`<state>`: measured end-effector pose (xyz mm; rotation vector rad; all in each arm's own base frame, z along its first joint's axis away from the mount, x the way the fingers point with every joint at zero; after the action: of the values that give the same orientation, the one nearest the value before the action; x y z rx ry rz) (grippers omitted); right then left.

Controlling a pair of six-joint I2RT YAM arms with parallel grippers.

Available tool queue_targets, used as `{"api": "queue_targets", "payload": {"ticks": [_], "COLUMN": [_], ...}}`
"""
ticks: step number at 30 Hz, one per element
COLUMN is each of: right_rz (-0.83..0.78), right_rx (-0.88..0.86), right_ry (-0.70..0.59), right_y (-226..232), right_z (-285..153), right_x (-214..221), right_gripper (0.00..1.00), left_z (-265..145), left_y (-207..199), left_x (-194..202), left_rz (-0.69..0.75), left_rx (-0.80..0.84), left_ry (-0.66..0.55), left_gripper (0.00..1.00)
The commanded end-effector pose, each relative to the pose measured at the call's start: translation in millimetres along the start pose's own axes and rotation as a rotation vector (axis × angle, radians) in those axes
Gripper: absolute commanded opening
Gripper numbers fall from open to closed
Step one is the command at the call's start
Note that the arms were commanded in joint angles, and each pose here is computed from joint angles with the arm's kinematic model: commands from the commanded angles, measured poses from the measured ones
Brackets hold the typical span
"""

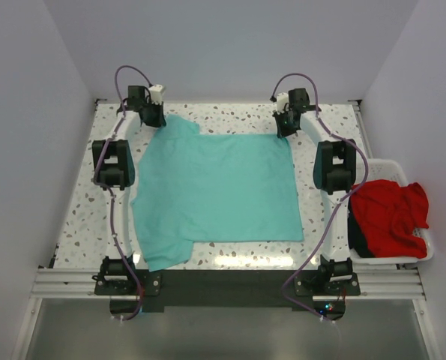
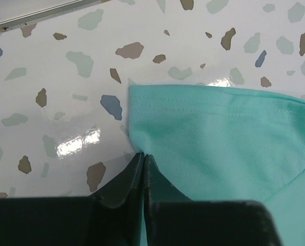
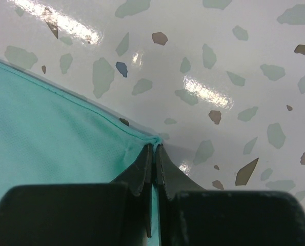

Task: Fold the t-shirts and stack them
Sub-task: Fold the tshirt

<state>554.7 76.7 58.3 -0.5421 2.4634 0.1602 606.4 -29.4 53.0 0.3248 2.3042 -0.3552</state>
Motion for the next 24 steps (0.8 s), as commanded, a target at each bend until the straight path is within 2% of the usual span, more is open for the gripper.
{"api": "queue_targets", "payload": {"ticks": [1,7,13,19,24], "right_rz": [-0.012,-0.018,-0.028,-0.047,-0.075], "right_rx": [0.012,0.022,0.023,0.008,-0.005], "right_ry": [-0.03,-0.098,-0.122,-0.133,-0.125], "right_y": [-5.6,-9.6,-11.4,-7.5,-2.4], "right_z": [-27.6,-57.8,-78.0,-96.7,-112.5], "right_x": [-16.0,-35.8,-43.8,-47.1,-42.7], "right_gripper": [0.0,0.0,0.0,0.0,0.0], "left_z": [-24.2,-66.0,-91.8,-110.3,-129.9], "left_y": [-4.6,-16.3,-23.1,-30.6,-42.5], "left_x": [-33.6,-69.9,-81.6,-81.4,-65.9], "left_rz": [0.011,0.078,0.124,0.172,0.214], "left_rx": [0.032,0.065,0.092,0.12,0.156], "left_ry": [-0.089,-0.212,-0.256,-0.267,-0.252], "left_gripper": [0.0,0.0,0.0,0.0,0.0]}}
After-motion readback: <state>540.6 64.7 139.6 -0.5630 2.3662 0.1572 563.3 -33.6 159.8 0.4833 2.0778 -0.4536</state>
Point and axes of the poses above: each gripper's point midway between its finger pads, its own z axis out along the fingers, its own y axis along the line the jaws close on, x = y × z, the point moved 4 cm from there along -z, back along the fingers
